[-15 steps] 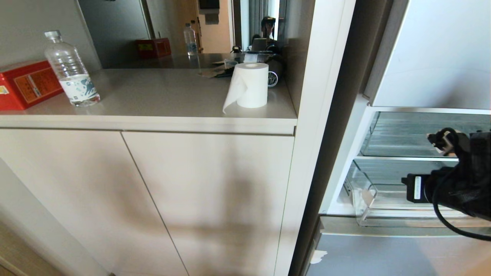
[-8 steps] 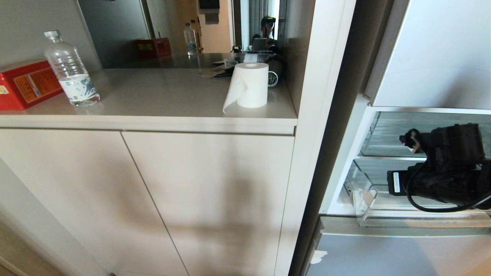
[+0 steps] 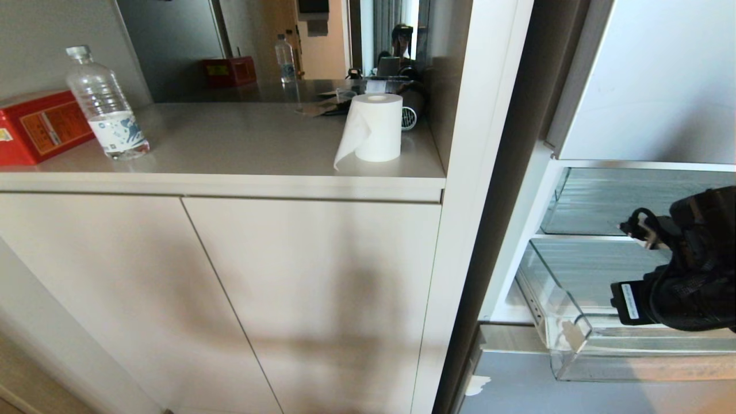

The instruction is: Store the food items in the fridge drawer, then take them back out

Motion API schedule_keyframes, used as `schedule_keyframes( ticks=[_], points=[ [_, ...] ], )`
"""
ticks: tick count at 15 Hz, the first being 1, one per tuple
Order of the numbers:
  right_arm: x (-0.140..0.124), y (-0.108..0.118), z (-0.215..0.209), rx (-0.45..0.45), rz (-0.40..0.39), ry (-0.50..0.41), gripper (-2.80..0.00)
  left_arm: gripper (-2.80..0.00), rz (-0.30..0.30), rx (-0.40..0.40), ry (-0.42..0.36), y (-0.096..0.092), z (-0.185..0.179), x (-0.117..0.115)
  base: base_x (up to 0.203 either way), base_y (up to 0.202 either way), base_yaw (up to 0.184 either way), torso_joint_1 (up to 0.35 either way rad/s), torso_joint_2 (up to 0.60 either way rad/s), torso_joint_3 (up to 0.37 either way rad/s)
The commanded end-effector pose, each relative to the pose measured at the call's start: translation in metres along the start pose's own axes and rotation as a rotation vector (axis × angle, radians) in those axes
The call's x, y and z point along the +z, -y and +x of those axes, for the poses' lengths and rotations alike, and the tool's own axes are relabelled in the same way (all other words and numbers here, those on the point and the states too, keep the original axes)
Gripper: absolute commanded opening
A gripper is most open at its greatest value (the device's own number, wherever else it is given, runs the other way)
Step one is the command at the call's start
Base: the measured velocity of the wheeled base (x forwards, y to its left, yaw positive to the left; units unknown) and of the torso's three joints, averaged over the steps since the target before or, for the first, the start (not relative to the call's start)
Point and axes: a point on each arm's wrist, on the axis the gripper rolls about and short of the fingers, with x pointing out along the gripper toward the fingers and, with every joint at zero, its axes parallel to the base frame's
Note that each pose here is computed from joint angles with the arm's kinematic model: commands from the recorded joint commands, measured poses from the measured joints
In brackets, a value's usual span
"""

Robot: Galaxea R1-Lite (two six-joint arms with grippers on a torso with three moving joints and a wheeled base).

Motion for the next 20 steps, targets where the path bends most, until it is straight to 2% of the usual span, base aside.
schedule_keyframes(
  ticks=[1, 6, 11, 15, 20],
  points=[
    [-0.003, 0.006, -0.024, -0.008, 0.008, -0.020, -2.80, -2.80, 0.000, 0.001, -0.002, 0.000, 0.000, 0.000, 0.000, 0.000, 0.000, 0.000, 0.00, 0.000],
    [-0.009, 0.009, -0.019, -0.022, 0.010, -0.080, -2.80, -2.80, 0.000, -0.001, -0.002, 0.000, 0.000, 0.000, 0.000, 0.000, 0.000, 0.000, 0.00, 0.000],
    [-0.028, 0.013, -0.042, -0.022, 0.000, -0.093, -2.80, -2.80, 0.000, -0.001, -0.002, 0.000, 0.000, 0.000, 0.000, 0.000, 0.000, 0.000, 0.00, 0.000],
    [-0.027, 0.012, -0.032, -0.023, -0.001, -0.121, -2.80, -2.80, 0.000, -0.001, -0.002, 0.000, 0.000, 0.000, 0.000, 0.000, 0.000, 0.000, 0.00, 0.000],
    [-0.055, 0.017, -0.069, -0.015, -0.033, -0.020, -2.80, -2.80, 0.000, -0.001, -0.002, 0.000, 0.000, 0.000, 0.000, 0.000, 0.000, 0.000, 0.00, 0.000]
  ],
)
